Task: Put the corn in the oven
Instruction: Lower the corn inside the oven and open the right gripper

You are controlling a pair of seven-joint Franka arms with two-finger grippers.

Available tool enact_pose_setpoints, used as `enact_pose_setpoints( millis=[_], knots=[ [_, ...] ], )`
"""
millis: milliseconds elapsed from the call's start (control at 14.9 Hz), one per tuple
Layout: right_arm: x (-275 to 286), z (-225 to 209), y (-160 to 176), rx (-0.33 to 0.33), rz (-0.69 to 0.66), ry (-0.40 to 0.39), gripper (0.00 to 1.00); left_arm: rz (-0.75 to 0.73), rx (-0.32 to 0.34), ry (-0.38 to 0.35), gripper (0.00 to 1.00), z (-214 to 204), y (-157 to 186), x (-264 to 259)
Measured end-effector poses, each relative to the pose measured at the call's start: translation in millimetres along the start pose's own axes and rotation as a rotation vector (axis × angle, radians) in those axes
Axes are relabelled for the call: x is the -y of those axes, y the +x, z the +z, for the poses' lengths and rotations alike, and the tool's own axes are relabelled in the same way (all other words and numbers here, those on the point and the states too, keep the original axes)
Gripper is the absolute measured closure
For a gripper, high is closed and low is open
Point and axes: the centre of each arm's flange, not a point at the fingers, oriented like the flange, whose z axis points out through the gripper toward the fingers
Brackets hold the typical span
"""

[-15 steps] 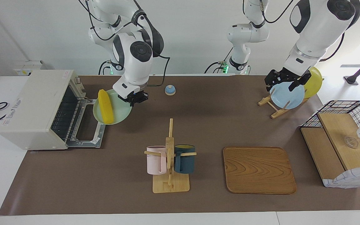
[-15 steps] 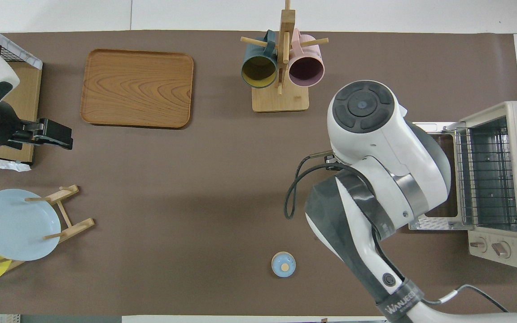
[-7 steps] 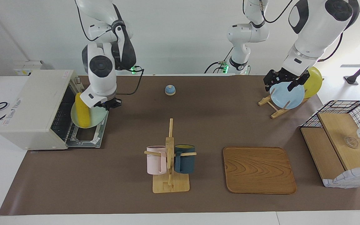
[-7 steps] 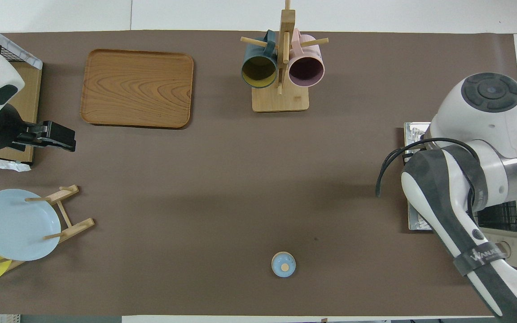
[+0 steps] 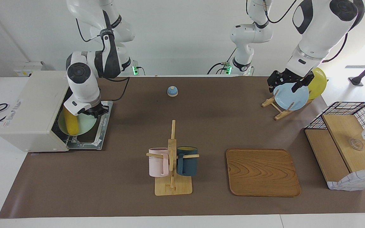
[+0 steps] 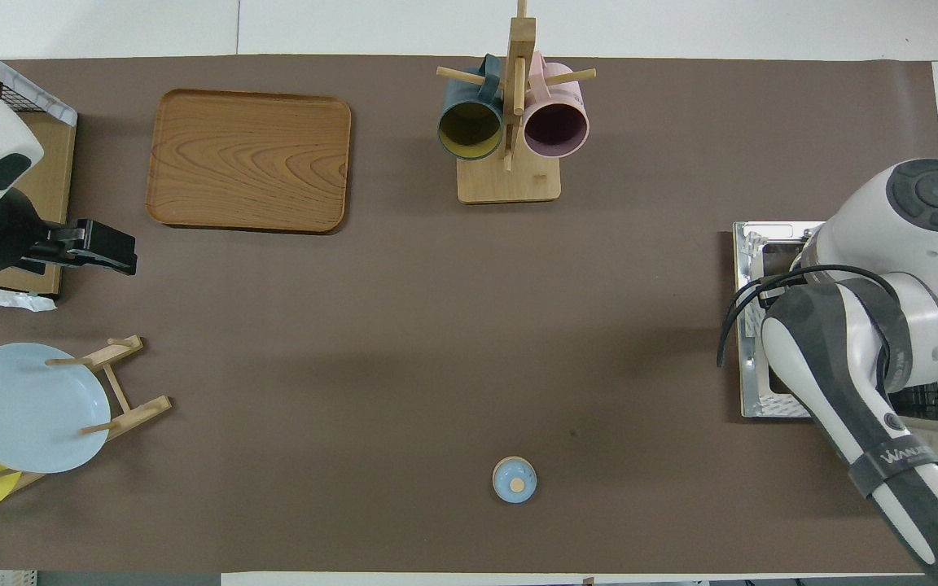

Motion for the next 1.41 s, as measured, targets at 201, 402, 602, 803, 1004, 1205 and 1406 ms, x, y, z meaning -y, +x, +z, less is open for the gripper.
enact_pose_setpoints(
  millis=[201,402,602,803,1004,1205,1406],
  knots=[
    [-14.7,3.6,-3.7,-0.006,-0.005,0.005,0.97,0.000,-0.001,0.000,0.00,-0.6,-0.4,0.0],
    [-18.9,8.0,-4.5,-0.015,-0.021,0.007,0.97,-0.001,-0.002,0.000,0.00,-1.2,-0.9,0.3],
    [-27.2,16.7,-7.2,-0.014,-0.028,0.012,0.73,0.001,-0.003,0.000,0.00,-1.5,-1.1,-0.4],
    [-24.7,16.7,-6.8,-0.018,-0.035,0.011,0.63,-0.001,-0.003,0.000,0.00,-1.5,-1.1,0.7],
    [-6.5,-0.1,0.4,-0.045,-0.069,0.002,0.62,-0.006,-0.002,0.000,0.00,-1.2,-0.9,3.3],
    [26.5,-33.7,5.9,-0.045,-0.093,-0.013,0.65,-0.007,-0.002,0.000,0.00,-1.1,-0.9,3.9],
    [67.8,-36.4,0.1,-0.041,-0.030,0.015,0.99,-0.007,-0.002,0.000,0.00,-1.0,-0.9,3.9]
  ],
)
